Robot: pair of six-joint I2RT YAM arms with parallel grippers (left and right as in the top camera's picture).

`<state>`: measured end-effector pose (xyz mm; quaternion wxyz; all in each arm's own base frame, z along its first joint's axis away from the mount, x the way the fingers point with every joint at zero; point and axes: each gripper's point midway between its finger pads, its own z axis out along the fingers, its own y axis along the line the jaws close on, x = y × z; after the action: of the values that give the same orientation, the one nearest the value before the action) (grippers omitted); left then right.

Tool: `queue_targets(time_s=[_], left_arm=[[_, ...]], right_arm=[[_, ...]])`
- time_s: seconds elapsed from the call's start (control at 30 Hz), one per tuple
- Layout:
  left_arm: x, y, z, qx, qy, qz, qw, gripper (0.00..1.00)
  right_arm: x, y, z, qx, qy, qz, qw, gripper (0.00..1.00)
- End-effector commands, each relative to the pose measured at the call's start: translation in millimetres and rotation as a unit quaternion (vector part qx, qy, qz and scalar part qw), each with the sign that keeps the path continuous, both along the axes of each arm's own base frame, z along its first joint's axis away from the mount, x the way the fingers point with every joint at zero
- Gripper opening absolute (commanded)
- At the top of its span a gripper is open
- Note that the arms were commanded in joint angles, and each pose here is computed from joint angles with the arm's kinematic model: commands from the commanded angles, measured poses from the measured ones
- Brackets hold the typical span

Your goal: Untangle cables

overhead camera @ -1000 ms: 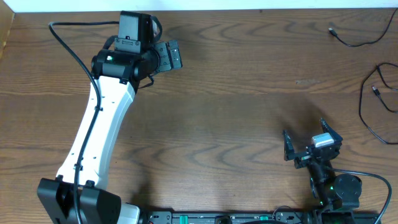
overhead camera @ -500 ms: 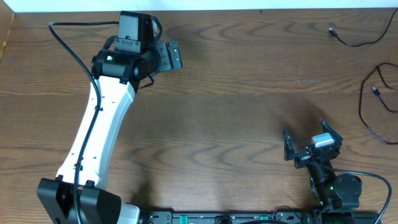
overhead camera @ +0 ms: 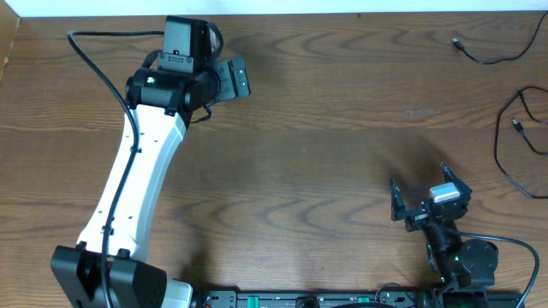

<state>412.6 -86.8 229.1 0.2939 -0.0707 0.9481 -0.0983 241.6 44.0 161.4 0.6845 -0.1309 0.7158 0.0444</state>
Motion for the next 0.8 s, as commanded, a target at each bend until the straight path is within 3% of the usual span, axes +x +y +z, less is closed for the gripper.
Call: queue_targets(time_s=[0.0, 0.37, 0.63, 0.77], left_arm=[[-13.7, 14.8, 20.0, 0.026, -0.028, 0.014, 0.999, 1.0], [-68.0, 40.0, 59.3, 0.024, -0.203, 0.013, 0.979, 1.0], [-118.7, 62.9, 46.7, 0.041, -0.352, 0.022, 0.935, 1.0], [-139.8, 79.3, 15.4, 0.046, -0.407, 0.051, 0.911, 1.0]], right_arm=[[-0.3, 0.3, -0.2, -0.001, -0.002, 0.0, 1.0, 0.99], [-0.3, 0.3, -0.2, -0.001, -0.002, 0.0, 1.0, 0.99], [-0.3, 0.3, -0.2, -0.001, -0.002, 0.0, 1.0, 0.99], [-0.3, 0.2, -0.2, -0.001, -0.002, 0.0, 1.0, 0.99]])
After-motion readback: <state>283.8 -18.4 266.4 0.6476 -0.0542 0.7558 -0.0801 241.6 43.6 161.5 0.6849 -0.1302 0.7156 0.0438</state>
